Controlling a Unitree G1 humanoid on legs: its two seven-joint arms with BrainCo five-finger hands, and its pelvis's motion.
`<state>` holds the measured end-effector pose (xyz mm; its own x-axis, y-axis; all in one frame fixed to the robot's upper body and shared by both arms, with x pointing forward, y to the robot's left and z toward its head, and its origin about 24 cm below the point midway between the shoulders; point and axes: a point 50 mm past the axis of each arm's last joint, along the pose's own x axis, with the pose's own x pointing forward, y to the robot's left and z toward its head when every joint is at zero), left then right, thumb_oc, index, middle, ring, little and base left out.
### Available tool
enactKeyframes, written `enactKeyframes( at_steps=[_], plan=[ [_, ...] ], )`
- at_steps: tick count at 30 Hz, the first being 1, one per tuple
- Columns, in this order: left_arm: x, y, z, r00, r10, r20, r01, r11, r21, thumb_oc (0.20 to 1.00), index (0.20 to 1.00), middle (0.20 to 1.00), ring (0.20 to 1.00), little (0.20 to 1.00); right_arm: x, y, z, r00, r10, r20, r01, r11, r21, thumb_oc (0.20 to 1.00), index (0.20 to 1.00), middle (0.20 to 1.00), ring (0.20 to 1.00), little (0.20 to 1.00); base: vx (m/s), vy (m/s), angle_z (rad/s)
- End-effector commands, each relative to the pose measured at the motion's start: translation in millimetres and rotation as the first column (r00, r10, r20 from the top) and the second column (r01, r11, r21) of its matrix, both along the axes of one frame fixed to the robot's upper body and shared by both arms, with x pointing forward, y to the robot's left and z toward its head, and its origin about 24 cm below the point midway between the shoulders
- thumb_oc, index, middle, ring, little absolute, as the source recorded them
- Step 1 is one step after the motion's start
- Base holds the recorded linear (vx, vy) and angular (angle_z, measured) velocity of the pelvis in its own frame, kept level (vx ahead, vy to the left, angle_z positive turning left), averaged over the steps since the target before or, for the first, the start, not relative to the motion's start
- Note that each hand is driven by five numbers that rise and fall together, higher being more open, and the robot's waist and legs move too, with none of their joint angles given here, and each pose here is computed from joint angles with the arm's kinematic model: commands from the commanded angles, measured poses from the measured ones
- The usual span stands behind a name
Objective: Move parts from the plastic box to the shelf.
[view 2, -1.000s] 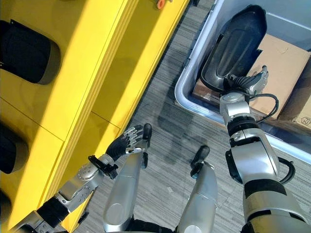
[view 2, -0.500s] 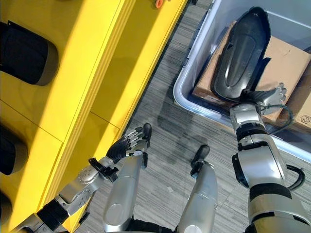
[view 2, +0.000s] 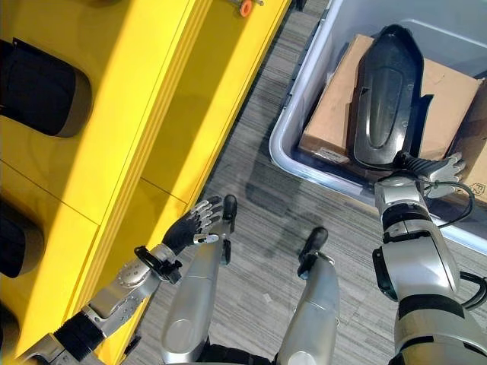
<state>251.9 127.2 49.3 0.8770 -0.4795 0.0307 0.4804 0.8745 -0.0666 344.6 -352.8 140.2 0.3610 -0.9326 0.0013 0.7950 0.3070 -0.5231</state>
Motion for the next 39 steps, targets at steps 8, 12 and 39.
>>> enactKeyframes(
  at_steps=[8, 12, 39],
  plan=[
    [3.2, 18.8, 74.7, 0.907, 0.247, 0.341, -0.136, 0.938, -0.318, 1.0, 1.0, 1.0, 1.0, 1.0, 17.6, 36.5, 42.0, 0.815, 0.271, 0.513, -0.222, 0.963, -0.156, 1.0, 1.0, 1.0, 1.0, 1.0, -0.02, -0.045, -0.03],
    [0.1, 15.8, 96.4, 0.853, 0.262, 0.451, -0.101, 0.932, -0.349, 1.0, 1.0, 1.0, 1.0, 1.0, 21.0, 59.7, 51.4, 0.714, 0.385, 0.585, -0.3, 0.923, -0.241, 1.0, 1.0, 1.0, 1.0, 1.0, -0.08, -0.024, -0.02],
    [33.0, -18.2, 108.9, 0.753, 0.499, 0.428, -0.434, 0.866, -0.248, 1.0, 1.0, 1.0, 1.0, 1.0, -94.7, 167.5, 14.0, 0.182, 0.949, 0.257, -0.675, 0.311, -0.67, 1.0, 1.0, 1.0, 1.0, 1.0, -0.03, 0.014, -0.39]
  ],
)
